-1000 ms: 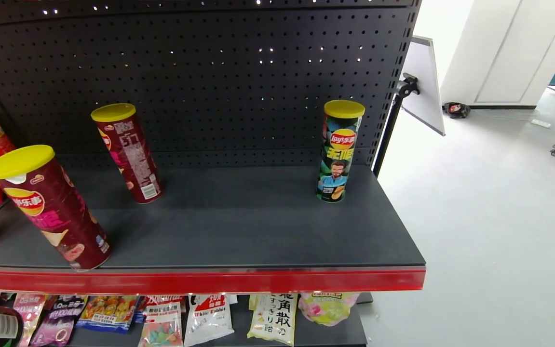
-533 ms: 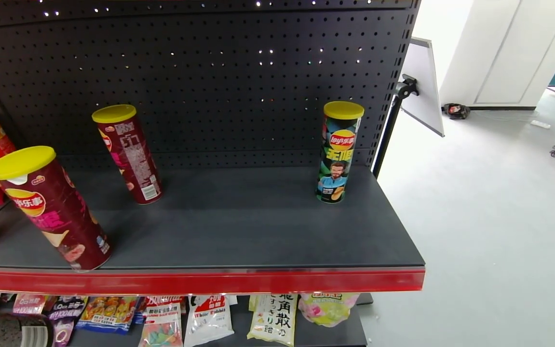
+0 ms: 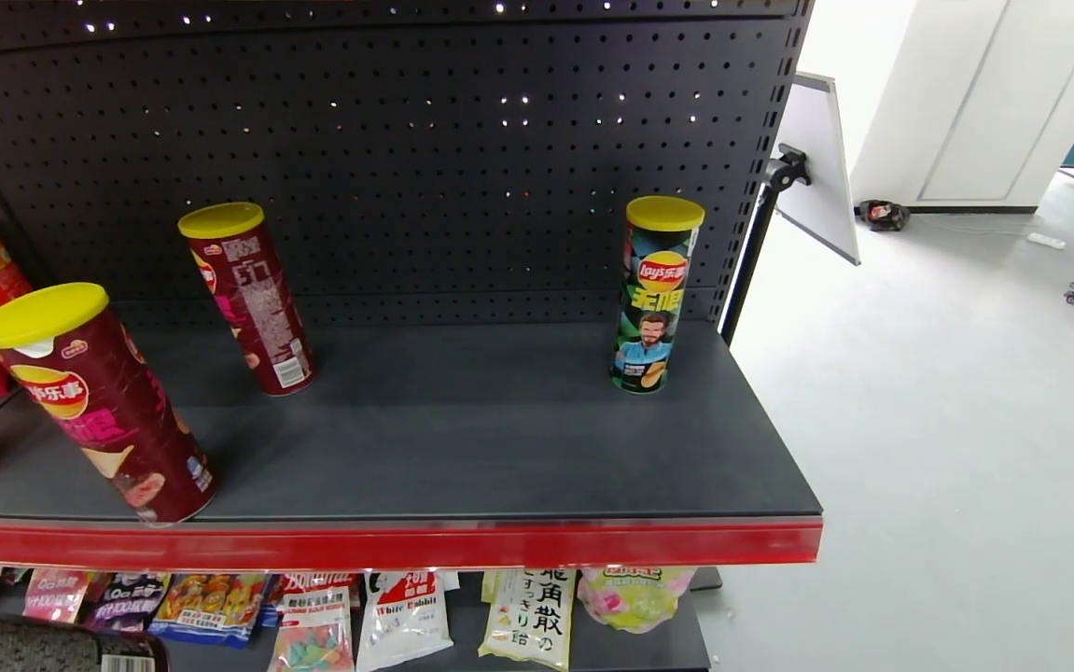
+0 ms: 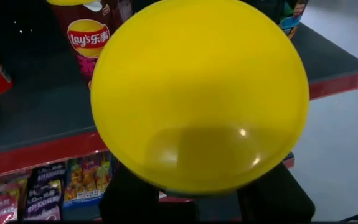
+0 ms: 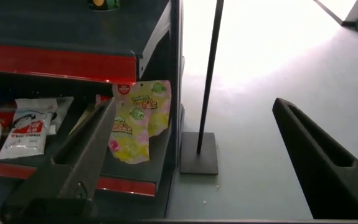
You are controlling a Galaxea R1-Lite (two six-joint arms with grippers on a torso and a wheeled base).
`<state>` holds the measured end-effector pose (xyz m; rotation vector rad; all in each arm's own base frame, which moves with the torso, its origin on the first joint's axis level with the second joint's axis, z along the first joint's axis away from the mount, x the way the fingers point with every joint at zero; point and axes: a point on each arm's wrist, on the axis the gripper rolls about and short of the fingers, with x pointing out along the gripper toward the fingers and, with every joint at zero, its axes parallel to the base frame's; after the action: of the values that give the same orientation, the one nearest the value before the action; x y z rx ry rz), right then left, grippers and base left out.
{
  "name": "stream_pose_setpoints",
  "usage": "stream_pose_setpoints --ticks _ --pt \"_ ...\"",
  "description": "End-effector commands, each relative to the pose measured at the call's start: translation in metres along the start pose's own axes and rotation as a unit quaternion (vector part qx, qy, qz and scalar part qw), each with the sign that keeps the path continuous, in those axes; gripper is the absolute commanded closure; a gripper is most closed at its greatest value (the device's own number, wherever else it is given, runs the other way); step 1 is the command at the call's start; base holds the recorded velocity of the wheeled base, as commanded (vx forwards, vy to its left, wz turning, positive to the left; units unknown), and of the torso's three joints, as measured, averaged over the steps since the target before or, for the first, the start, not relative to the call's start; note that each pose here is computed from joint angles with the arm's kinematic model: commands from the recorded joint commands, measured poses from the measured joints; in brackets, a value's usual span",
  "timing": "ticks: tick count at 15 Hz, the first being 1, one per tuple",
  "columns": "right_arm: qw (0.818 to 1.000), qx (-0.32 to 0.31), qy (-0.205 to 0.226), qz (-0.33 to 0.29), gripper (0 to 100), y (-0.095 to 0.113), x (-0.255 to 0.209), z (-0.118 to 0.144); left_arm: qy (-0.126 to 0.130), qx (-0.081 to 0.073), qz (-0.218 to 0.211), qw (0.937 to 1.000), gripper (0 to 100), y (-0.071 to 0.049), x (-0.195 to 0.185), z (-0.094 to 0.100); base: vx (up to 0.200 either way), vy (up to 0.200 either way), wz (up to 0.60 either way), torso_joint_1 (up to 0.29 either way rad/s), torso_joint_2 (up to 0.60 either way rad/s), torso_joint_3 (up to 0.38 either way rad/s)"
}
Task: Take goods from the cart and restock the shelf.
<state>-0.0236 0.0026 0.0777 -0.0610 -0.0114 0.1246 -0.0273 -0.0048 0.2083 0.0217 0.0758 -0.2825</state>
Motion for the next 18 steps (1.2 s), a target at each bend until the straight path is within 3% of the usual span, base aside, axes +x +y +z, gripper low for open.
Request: stream_pose_setpoints --ticks 1,3,4,6,7,9,11,14,18 --pt "1.000 0.013 -0.009 0.021 0 -0.002 0.001 0.044 0.032 -0.009 -0.004 0.9994 100 0.004 0.016 0.008 0.000 0.000 0.00 0.000 0.00 0.000" --pt "0.994 0.100 0.014 0.028 0 -0.011 0.039 0.126 0.042 -0.012 -0.005 0.9990 100 0.006 0.024 0.009 0.000 0.000 0.00 0.000 0.00 0.000" --pt "0.989 0.125 0.041 0.070 0 -0.013 0.069 0.154 0.054 -0.015 -0.004 0.9984 100 0.008 0.031 0.009 0.000 0.000 0.00 0.000 0.00 0.000" --pt "0.982 0.115 0.094 0.120 0 -0.010 0.106 0.152 0.050 -0.013 -0.003 0.9987 100 0.009 0.035 0.012 0.000 0.000 0.00 0.000 0.00 0.000" --pt "0.977 0.113 0.107 0.148 0 -0.007 0.152 0.151 0.047 -0.010 -0.002 0.9988 100 0.010 0.036 0.013 0.000 0.000 0.00 0.000 0.00 0.000" --pt "0.964 0.099 0.095 0.226 0 -0.002 0.218 0.135 0.046 0.009 -0.004 0.9989 100 0.010 0.036 0.014 0.000 0.000 0.00 0.000 0.00 0.000" --pt "0.959 0.059 0.082 0.266 0 -0.005 0.260 0.114 0.044 0.015 -0.003 0.9989 100 0.010 0.036 0.014 0.000 0.000 0.00 0.000 0.00 0.000" --pt "0.942 0.059 0.078 0.321 0 -0.005 0.286 0.109 0.043 0.019 -0.002 0.9989 100 0.010 0.035 0.014 0.000 0.000 0.00 0.000 0.00 0.000" --pt "0.928 0.053 0.065 0.363 0 -0.004 0.321 0.111 0.054 0.045 -0.009 0.9975 100 0.011 0.040 0.015 0.000 0.000 0.00 0.000 0.00 0.000"
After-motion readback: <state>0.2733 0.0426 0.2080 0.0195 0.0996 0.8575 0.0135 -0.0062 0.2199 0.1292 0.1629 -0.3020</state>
